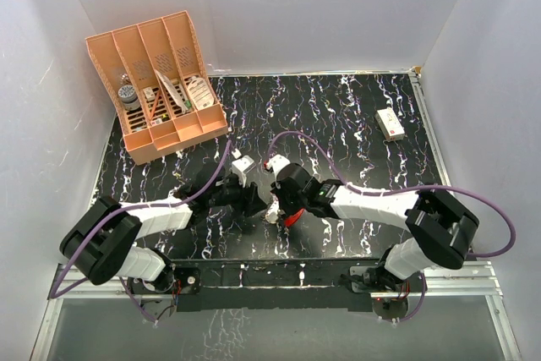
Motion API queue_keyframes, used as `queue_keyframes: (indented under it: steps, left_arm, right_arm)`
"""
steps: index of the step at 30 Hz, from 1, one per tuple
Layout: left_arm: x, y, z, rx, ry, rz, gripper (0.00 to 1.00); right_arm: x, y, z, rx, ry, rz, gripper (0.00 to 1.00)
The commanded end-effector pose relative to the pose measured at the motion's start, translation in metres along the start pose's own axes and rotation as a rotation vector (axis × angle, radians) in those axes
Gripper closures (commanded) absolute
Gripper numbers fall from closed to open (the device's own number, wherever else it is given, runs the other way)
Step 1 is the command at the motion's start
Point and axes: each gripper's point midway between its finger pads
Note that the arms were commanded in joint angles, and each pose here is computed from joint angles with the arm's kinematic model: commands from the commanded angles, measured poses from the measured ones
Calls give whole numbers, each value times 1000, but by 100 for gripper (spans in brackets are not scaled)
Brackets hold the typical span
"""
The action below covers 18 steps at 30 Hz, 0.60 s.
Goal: Put the keys on the keyring
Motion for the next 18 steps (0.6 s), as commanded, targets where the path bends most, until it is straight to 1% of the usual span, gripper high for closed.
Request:
queue_keyframes:
  steps: [1, 10, 18]
  left_arm:
    - [-6, -11, 2, -25, -30, -59, 46]
    - [-17, -14, 4, -43, -72, -100, 45]
    - [-19, -14, 5, -40, -83, -104, 45]
  right_arm:
    - [2, -44, 0, -38, -5, -120, 100]
    - [7, -54, -2, -64, 9, -136, 100]
    - [15, -50, -8, -71, 39, -110, 100]
Point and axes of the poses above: each gripper's point midway between its finger pads, its own x axis out along the fingers, its own z axis along the line the jaws close on, y = z × x, and after that the axes turned 9 degrees about -x, right-handed
